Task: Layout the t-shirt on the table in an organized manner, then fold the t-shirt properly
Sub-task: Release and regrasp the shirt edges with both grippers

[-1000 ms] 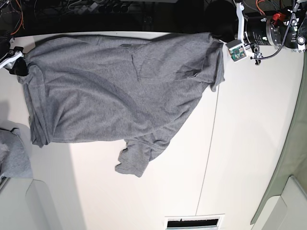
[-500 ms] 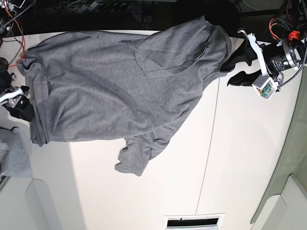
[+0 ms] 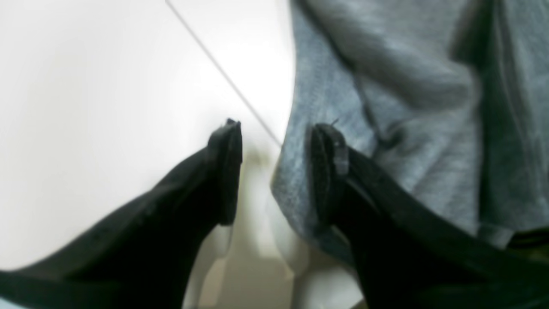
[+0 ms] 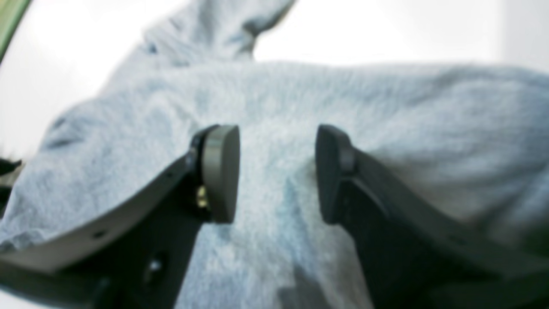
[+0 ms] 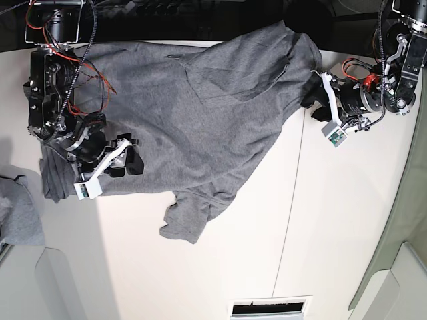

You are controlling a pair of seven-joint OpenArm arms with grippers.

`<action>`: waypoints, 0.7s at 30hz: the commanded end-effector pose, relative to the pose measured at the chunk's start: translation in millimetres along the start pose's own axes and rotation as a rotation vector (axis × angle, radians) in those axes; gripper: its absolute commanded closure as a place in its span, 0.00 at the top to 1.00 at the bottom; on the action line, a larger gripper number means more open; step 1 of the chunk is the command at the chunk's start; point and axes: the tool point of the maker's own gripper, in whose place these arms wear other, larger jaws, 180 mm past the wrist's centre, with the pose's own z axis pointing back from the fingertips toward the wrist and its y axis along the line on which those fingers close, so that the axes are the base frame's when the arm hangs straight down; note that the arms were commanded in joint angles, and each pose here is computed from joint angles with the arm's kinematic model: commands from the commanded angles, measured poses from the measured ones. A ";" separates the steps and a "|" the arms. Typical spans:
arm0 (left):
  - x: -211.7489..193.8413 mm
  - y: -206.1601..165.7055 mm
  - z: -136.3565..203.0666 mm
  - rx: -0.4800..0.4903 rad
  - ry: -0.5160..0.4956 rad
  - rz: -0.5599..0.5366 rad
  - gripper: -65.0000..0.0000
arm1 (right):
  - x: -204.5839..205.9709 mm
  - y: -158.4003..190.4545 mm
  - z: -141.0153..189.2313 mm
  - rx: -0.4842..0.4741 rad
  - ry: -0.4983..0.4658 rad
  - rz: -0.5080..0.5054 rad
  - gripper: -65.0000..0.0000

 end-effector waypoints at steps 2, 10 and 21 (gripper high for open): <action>9.3 2.1 4.5 -0.008 -0.032 -0.014 0.44 | 6.5 0.7 -4.0 0.015 -0.016 0.002 0.44; 19.7 -19.1 3.8 -0.112 -0.087 0.020 0.44 | -2.1 -4.3 -4.9 0.002 0.007 -0.004 0.44; 9.2 -42.1 -12.5 -0.133 -0.028 -0.052 0.07 | -10.5 -7.4 -5.5 -0.013 0.033 0.005 0.44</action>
